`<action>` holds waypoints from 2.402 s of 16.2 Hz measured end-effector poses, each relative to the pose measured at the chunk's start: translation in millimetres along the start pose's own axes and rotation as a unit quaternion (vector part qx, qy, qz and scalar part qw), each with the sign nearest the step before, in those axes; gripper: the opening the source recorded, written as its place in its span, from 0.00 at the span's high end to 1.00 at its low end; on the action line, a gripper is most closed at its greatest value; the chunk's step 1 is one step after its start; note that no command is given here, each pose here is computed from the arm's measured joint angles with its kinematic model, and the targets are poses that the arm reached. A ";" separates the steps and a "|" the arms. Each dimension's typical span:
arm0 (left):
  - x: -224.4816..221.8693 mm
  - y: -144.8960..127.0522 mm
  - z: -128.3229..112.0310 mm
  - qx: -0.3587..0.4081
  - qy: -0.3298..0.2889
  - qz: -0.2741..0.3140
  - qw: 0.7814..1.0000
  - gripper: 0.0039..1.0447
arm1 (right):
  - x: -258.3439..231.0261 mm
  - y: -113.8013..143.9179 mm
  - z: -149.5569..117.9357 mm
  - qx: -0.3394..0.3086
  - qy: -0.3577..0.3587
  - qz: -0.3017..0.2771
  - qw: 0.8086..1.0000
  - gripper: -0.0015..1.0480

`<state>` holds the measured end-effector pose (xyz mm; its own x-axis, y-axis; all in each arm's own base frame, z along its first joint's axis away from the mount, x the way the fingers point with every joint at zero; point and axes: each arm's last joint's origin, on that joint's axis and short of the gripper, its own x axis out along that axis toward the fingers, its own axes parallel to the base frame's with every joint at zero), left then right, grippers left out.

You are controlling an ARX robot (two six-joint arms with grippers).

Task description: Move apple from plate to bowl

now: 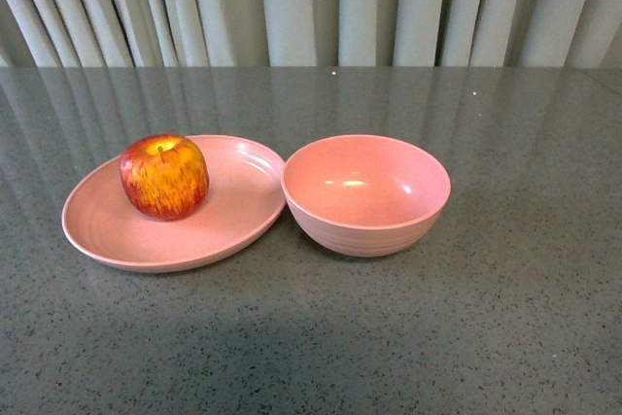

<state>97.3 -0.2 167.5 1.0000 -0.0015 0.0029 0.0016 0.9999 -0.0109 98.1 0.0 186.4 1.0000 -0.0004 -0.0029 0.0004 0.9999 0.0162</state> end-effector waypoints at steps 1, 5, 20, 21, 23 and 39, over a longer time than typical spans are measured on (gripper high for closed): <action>0.0 0.0 0.0 0.000 0.000 0.000 1.000 0.06 | -0.4 0.0 -0.9 -0.003 -0.001 0.000 1.000 0.98; 0.0 0.0 0.0 0.000 0.000 0.000 1.000 0.06 | -0.3 -0.1 -9.1 -0.003 0.001 0.000 1.000 0.98; 0.0 0.0 0.0 0.000 0.000 0.000 1.000 0.06 | -0.8 -0.3 -19.3 -0.005 -0.003 0.000 1.000 0.56; 0.0 0.0 0.0 0.000 0.000 0.000 1.000 0.06 | -0.8 -0.3 -19.3 -0.005 -0.003 0.000 1.000 0.45; 0.0 0.0 0.0 0.000 0.000 0.000 1.000 0.06 | -0.8 -0.3 -19.3 -0.005 -0.003 0.000 1.000 0.23; 2.6 -6.6 4.9 0.005 0.146 0.024 0.989 0.06 | -0.8 -0.3 -19.2 -0.005 -0.004 0.000 1.000 0.06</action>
<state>99.9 -6.7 172.5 0.9572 0.0436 -0.2861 -0.0436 0.9990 0.0063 97.2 0.0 167.2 1.0000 -0.0004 0.0048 0.0004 1.0000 0.0059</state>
